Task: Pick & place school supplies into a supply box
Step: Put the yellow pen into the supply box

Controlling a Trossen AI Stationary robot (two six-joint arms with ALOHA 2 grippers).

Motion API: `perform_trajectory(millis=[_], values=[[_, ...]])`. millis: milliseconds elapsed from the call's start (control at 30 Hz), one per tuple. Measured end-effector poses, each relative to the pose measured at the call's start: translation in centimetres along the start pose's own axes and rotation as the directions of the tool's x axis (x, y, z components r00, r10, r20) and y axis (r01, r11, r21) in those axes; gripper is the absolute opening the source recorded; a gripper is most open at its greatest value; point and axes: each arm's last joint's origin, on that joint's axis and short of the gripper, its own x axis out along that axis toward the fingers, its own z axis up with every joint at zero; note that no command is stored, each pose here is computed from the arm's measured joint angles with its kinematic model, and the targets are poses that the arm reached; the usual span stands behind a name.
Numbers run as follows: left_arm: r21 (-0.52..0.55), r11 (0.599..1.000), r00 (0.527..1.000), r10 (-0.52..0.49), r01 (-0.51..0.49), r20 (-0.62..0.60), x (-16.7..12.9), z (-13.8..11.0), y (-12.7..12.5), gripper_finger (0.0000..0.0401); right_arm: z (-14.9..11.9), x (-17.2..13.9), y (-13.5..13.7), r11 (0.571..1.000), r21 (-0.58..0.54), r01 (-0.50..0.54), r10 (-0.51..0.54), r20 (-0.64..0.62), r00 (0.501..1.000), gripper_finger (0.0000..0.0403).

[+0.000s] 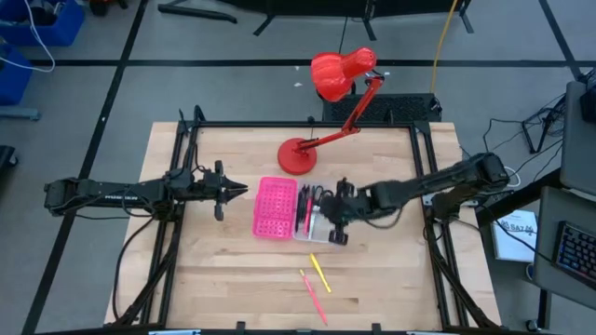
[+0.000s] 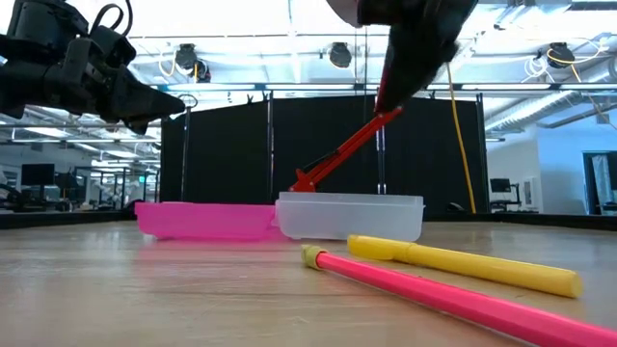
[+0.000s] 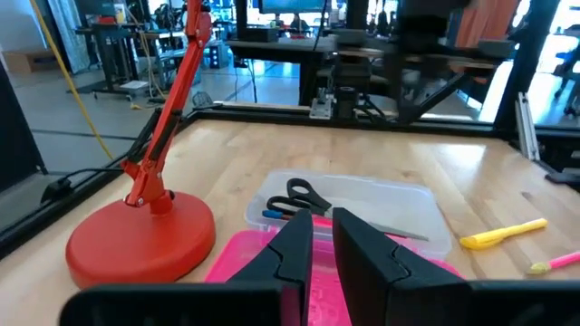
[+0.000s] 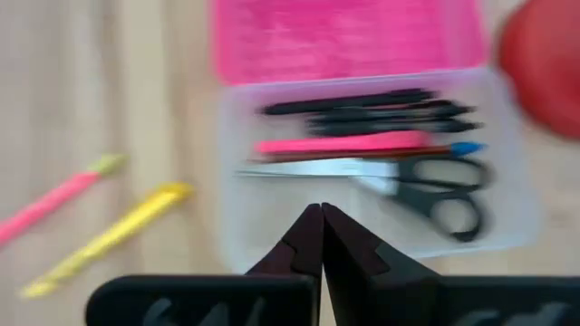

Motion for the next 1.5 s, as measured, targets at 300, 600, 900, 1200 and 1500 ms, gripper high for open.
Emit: perform_trajectory(millis=[300,600,900,1200,1500], values=[[-0.037,0.999,1.000,0.000,-0.001,-0.020,0.0,-0.2,0.0,0.0056,-3.5,-0.3,9.3,0.971,0.161,-0.176,0.177,0.009,0.984,0.0000],[-0.067,0.998,0.996,0.000,-0.006,-0.089,0.0,-0.8,0.0,0.0056,-2.1,2.2,18.8,0.942,0.294,-0.160,0.194,-0.090,0.977,0.0000],[-0.141,0.990,0.994,-0.034,0.020,-0.103,-0.1,-1.0,-0.1,0.0056,-1.5,3.1,19.2,0.850,0.497,0.177,-0.025,-0.297,0.954,0.0000],[-0.103,0.995,0.995,-0.025,0.015,-0.098,0.0,-0.9,-0.1,0.0056,-1.2,5.5,16.3,0.801,0.540,0.259,-0.041,-0.381,0.924,0.0015],[-0.037,0.999,0.998,-0.025,0.023,-0.053,0.0,-0.5,-0.1,0.0056,-1.1,8.3,14.6,0.779,0.593,0.201,0.074,-0.406,0.911,0.0152]])
